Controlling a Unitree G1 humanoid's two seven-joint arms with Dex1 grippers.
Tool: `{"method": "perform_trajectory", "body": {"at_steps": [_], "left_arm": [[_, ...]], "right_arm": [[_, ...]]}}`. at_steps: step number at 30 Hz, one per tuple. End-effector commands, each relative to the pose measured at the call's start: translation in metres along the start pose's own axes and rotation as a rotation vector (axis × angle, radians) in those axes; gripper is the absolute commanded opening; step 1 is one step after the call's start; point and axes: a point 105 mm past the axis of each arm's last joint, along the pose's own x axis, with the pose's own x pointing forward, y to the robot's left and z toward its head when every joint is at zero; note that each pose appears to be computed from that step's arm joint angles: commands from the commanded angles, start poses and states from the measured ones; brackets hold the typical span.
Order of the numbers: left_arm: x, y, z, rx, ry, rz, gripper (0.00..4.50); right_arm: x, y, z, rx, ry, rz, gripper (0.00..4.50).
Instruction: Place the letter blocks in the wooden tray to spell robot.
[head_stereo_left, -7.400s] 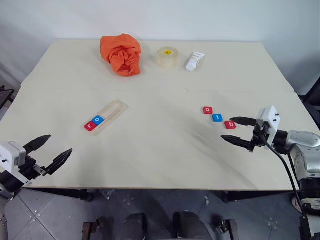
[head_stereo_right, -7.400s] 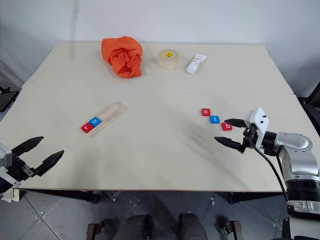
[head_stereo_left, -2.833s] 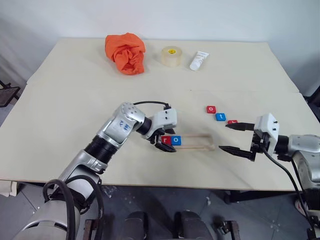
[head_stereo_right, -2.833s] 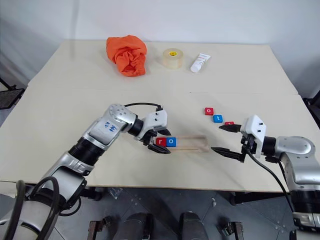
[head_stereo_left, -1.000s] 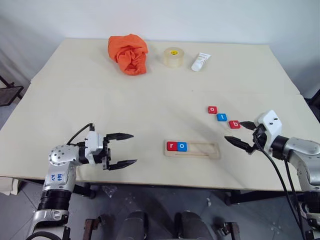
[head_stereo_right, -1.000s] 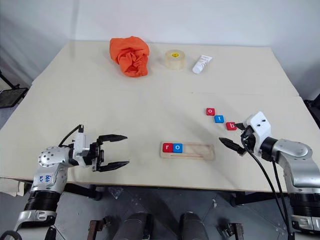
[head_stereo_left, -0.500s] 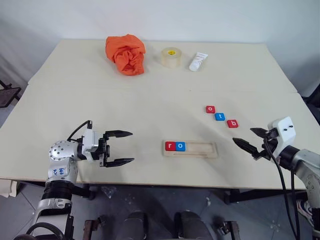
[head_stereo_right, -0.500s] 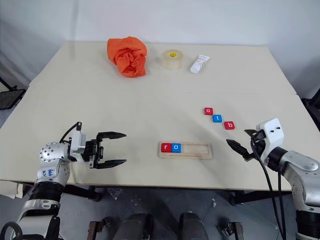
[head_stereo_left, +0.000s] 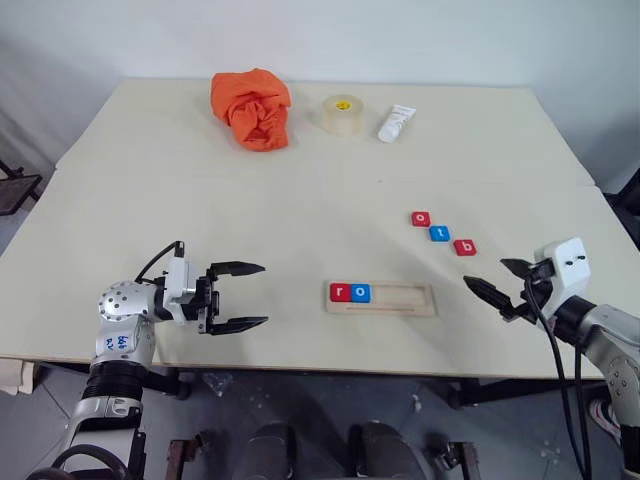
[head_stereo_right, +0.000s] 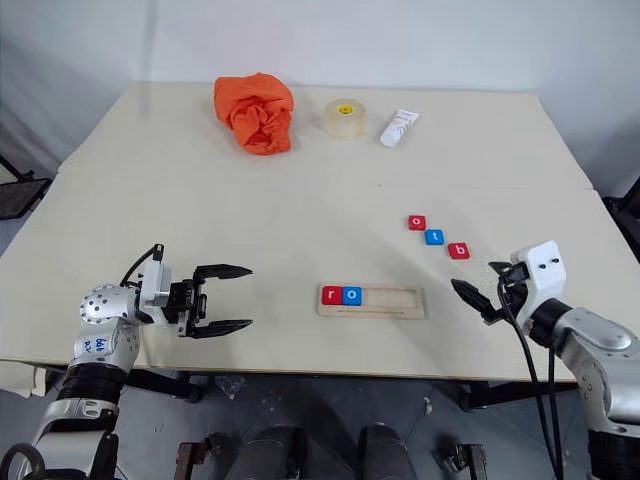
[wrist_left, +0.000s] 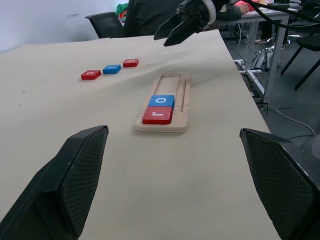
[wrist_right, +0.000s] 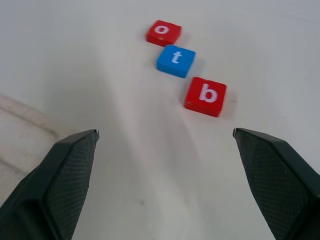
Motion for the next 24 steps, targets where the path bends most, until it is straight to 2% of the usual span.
{"method": "perform_trajectory", "body": {"at_steps": [1,12,23,24], "left_arm": [[0.000,0.002,0.008,0.046,-0.003,-0.032,4.48],[0.001,-0.001,0.007,0.043,-0.003,-0.036,4.48],[0.000,-0.001,0.008,0.049,-0.001,-0.023,4.48],[0.000,-0.001,0.009,0.050,-0.001,-0.021,4.49]], "right_arm": [[0.014,-0.003,0.021,0.010,-0.073,-0.066,4.50],[0.064,-0.010,0.006,0.061,-0.058,-0.143,4.50],[0.073,-0.008,-0.019,0.072,-0.013,-0.179,4.50],[0.073,-0.009,-0.020,0.078,-0.011,-0.188,4.32]]}}
